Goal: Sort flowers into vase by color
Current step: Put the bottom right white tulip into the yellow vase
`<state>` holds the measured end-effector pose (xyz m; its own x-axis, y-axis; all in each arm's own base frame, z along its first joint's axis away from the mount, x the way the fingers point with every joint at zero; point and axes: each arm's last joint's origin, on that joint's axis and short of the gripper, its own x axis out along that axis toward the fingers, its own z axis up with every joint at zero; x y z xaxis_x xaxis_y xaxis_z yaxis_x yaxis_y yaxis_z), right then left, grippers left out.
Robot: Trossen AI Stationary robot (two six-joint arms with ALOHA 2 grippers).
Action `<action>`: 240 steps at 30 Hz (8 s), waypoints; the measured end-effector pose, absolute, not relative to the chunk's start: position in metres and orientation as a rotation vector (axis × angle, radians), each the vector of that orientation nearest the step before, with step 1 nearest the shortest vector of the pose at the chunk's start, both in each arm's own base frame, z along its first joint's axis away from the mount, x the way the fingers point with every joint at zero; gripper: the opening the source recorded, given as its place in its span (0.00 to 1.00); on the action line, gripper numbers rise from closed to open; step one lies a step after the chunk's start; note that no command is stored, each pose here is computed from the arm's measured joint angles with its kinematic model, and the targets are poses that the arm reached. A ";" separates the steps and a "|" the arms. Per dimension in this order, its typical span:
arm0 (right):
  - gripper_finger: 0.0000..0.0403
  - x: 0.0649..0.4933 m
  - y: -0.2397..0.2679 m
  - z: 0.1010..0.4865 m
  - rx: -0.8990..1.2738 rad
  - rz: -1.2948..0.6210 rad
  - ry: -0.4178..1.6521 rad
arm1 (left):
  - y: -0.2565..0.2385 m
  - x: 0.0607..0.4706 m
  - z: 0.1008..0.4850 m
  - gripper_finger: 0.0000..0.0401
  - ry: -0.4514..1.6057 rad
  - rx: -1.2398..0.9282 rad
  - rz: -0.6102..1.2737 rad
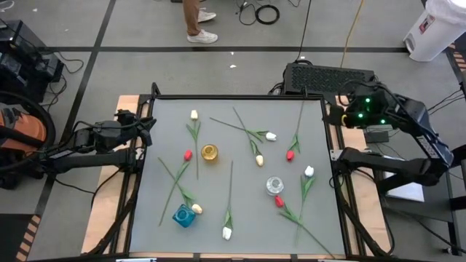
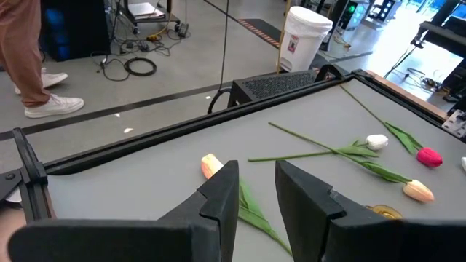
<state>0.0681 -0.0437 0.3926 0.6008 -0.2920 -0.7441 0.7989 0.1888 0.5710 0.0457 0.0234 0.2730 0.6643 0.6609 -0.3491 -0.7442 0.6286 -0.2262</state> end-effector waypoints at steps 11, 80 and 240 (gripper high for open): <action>0.53 0.126 -0.046 0.390 1.057 -0.720 0.594 | 0.023 0.046 0.273 0.24 0.243 -0.369 0.814; 0.53 0.176 0.108 0.212 0.978 -1.318 1.308 | 0.023 0.046 0.273 0.24 0.242 -0.368 0.813; 0.00 0.150 0.047 0.368 0.530 -0.998 0.390 | 0.023 0.046 0.273 0.24 0.242 -0.369 0.814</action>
<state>0.1498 0.0467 0.3677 0.4911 -0.6849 -0.5383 0.8683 0.4341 0.2398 0.0458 0.0234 0.2731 0.6647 0.6609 -0.3484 -0.7439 0.6287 -0.2267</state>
